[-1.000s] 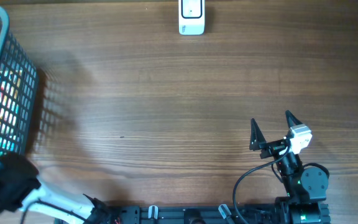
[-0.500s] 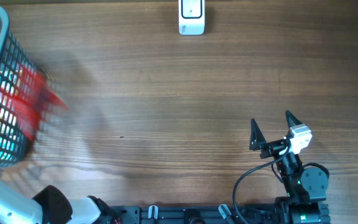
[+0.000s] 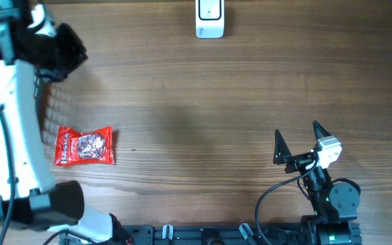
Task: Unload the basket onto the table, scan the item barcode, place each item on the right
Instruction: 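Grasp the red snack bag with the left gripper and lift it out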
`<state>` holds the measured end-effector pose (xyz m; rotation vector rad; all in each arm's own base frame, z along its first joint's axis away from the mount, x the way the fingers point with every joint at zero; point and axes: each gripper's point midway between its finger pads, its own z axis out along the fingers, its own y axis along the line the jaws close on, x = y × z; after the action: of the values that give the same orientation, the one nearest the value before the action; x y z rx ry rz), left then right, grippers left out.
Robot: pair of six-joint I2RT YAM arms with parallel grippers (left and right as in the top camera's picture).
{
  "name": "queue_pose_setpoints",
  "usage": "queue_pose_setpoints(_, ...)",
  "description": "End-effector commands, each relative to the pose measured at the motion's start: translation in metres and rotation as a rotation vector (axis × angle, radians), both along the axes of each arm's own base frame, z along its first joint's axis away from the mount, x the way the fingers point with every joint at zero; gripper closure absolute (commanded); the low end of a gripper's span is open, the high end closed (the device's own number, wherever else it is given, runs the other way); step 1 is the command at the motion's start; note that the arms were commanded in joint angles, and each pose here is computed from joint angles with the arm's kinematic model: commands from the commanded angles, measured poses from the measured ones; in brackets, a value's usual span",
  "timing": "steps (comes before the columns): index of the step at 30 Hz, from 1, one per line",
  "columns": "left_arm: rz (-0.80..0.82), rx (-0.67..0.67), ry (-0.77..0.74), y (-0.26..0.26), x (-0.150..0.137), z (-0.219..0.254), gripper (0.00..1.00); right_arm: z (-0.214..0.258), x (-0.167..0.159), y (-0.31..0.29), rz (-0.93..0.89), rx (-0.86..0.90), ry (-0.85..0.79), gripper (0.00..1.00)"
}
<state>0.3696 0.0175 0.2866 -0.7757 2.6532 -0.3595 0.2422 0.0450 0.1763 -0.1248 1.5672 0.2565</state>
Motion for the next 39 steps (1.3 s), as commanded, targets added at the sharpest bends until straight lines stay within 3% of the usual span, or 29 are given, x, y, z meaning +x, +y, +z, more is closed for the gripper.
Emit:
queue_pose_setpoints(1, 0.156, 0.249, 0.221, 0.039, -0.030, -0.030, 0.91, 0.002, 0.000, -0.001, -0.010, -0.005, -0.010, 0.00)
queue_pose_setpoints(3, 0.185, 0.284, 0.330, 0.045, -0.045, -0.048, 0.78, 0.002, 0.000, -0.001, -0.010, -0.005, -0.010, 0.00)
queue_pose_setpoints(5, 0.192, 0.309, 0.410, 0.049, -0.054, -0.069, 0.54, 0.002, 0.000, -0.001, -0.010, -0.005, -0.010, 0.00)
queue_pose_setpoints(6, 0.217, 0.326, 0.442, 0.053, -0.059, -0.081, 0.33, 0.002, 0.000, -0.001, -0.010, -0.005, -0.010, 0.00)
queue_pose_setpoints(7, 0.253, 0.346, 0.476, 0.058, -0.064, -0.094, 0.00, 0.002, 0.000, -0.001, -0.010, -0.005, -0.010, 0.00)
queue_pose_setpoints(14, 0.325, 0.281, 0.569, 0.058, -0.080, -0.171, 0.00, 0.002, 0.000, -0.001, -0.010, -0.005, -0.011, 0.00)
queue_pose_setpoints(19, 0.328, 0.282, 0.556, 0.058, -0.081, -0.205, 0.00, 0.002, 0.000, -0.001, -0.010, -0.005, -0.010, 0.00)
queue_pose_setpoints(25, 0.442, 0.339, 0.525, 0.070, -0.083, -0.224, 0.00, 0.002, 0.000, -0.001, -0.010, -0.005, -0.010, 0.00)
queue_pose_setpoints(36, 0.485, 0.335, 0.481, 0.071, -0.084, -0.256, 0.00, 0.002, 0.000, -0.001, -0.010, -0.005, -0.010, 0.00)
queue_pose_setpoints(39, 0.498, 0.333, 0.491, 0.070, -0.090, -0.263, 0.05, 0.002, 0.000, -0.001, -0.010, -0.005, -0.010, 0.00)
